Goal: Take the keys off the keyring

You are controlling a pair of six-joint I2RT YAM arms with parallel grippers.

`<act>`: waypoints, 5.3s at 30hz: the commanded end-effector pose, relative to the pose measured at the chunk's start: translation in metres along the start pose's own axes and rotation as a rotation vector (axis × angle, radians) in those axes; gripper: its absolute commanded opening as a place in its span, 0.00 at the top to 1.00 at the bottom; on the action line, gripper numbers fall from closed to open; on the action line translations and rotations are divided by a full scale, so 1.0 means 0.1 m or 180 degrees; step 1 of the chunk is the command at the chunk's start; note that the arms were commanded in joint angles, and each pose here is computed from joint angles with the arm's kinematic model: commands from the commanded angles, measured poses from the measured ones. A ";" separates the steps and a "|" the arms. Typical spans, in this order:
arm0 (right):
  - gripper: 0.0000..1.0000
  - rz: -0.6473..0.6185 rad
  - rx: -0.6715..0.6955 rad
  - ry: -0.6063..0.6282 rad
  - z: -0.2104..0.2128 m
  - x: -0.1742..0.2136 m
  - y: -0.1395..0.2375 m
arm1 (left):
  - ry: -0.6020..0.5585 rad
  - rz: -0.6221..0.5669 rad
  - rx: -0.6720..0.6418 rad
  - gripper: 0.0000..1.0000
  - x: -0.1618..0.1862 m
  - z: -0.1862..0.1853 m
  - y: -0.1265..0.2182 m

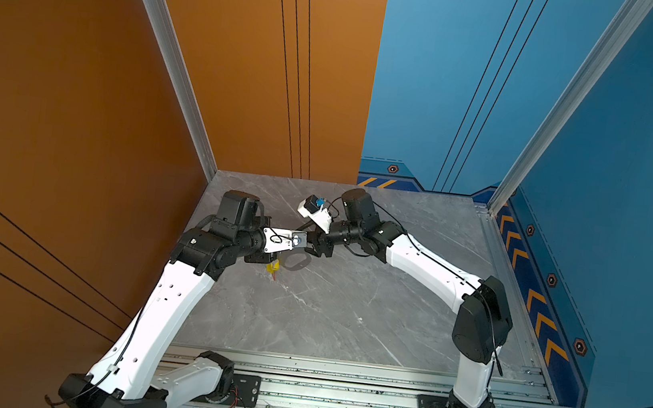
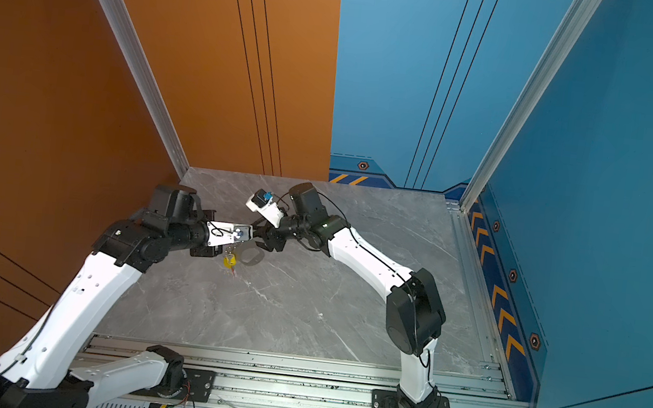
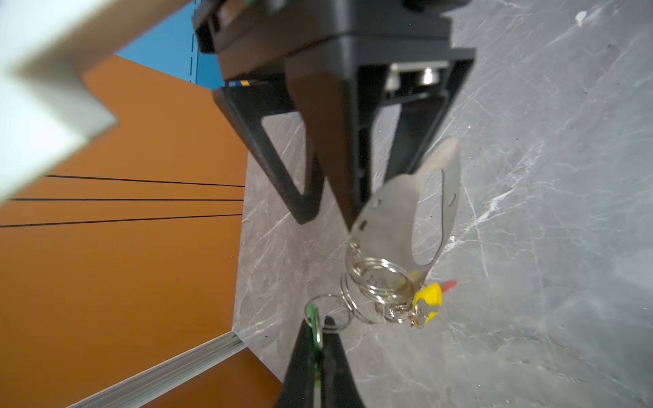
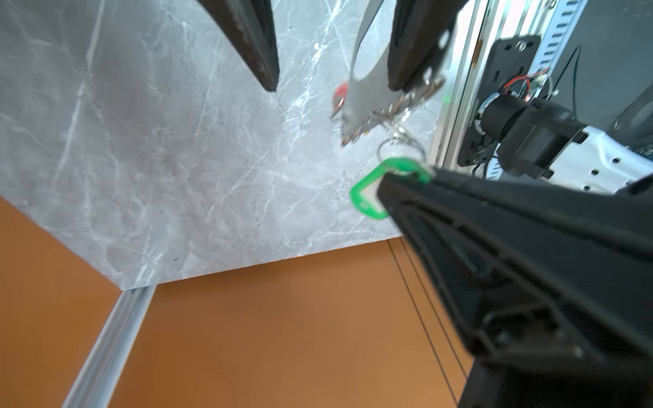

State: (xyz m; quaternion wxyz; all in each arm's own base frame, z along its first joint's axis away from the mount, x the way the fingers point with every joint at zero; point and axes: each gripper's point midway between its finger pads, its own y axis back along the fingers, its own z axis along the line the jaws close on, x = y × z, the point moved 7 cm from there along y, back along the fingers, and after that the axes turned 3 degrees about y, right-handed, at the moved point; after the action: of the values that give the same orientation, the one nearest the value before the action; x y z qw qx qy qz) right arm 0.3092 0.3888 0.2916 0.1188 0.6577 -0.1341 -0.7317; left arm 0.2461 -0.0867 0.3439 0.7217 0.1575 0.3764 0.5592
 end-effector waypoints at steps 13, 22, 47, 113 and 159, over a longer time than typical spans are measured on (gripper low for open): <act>0.56 -0.0429 -0.0049 0.0154 0.23 -0.28 0.13 | -0.0124 -0.0236 -0.0230 1.00 -0.09 0.03 0.12; 0.72 -0.0601 -0.0108 0.0147 0.30 -0.37 0.13 | -0.0097 -0.0376 -0.0189 1.00 -0.12 0.01 0.09; 0.79 -0.0666 0.0154 0.0136 0.33 -0.35 0.15 | 0.0173 -0.0610 -0.0296 1.00 -0.20 0.09 0.15; 1.00 -0.1407 0.0511 0.0380 0.47 -0.82 0.45 | 0.0978 -0.0394 -0.0317 1.00 0.35 0.05 -0.02; 0.85 -0.0692 0.0518 0.0258 0.13 -0.41 -0.13 | 0.1195 -0.0885 -0.0404 1.00 0.06 0.25 0.29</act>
State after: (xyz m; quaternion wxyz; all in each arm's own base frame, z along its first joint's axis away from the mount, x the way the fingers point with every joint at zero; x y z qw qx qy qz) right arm 0.2959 0.4159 0.3280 -0.0160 0.7111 -0.1103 -0.6942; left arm 0.2479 -0.0639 0.3622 0.7057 -0.0363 0.4879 0.5125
